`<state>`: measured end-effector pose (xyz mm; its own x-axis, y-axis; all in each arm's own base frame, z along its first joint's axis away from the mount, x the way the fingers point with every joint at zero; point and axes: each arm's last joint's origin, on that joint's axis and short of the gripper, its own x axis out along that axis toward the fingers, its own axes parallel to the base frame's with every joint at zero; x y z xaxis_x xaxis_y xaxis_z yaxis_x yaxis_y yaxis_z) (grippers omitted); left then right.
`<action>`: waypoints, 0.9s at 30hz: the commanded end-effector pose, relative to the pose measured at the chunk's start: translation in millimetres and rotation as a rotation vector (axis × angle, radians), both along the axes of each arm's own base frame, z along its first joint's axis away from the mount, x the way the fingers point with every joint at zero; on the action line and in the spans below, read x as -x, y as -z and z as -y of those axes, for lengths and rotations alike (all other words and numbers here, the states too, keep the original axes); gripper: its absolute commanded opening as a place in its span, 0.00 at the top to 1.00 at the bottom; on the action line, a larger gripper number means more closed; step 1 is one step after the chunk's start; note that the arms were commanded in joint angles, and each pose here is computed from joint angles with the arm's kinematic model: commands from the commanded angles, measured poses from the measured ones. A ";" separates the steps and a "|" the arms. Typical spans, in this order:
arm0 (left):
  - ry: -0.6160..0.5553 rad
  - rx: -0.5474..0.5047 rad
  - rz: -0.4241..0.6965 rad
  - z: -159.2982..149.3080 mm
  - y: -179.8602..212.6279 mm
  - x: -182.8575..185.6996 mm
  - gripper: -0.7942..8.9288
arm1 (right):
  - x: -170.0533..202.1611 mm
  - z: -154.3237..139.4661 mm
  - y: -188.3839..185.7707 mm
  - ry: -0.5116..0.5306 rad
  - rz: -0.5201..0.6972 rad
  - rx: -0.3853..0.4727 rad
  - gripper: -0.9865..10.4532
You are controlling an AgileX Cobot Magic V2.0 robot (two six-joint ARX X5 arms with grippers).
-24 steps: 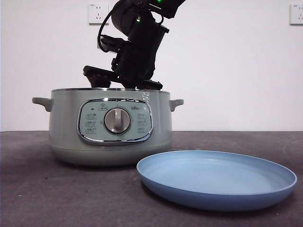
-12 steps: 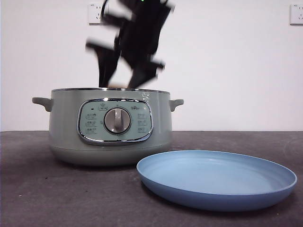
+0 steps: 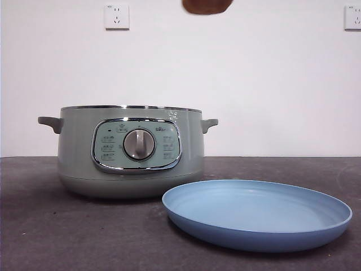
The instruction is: Take the potato out from the steamer,put the potato on the plate,close the lid
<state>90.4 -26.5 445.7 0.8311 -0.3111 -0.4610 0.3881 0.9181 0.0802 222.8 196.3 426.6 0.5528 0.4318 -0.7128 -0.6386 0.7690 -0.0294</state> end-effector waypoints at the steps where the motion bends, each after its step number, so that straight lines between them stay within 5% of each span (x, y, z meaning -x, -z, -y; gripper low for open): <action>1: 0.019 0.031 0.058 0.0 -6.8 2.4 0.93 | 4.6 4.5 15.4 0.010 -0.034 0.037 0.93; 18: 0.065 0.050 0.040 3.4 -6.0 -4.7 0.93 | 36.7 32.4 186.8 0.072 -0.159 0.053 0.93; 27: 0.068 0.053 0.046 4.6 -6.6 -8.9 0.93 | 31.4 29.0 242.3 0.087 -0.179 0.034 0.93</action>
<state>99.9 -31.2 445.2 0.8003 -0.3789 -0.4647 0.4485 0.8927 0.0447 190.8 167.0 189.6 0.4553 0.3661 -0.8116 -0.5755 0.8166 0.0455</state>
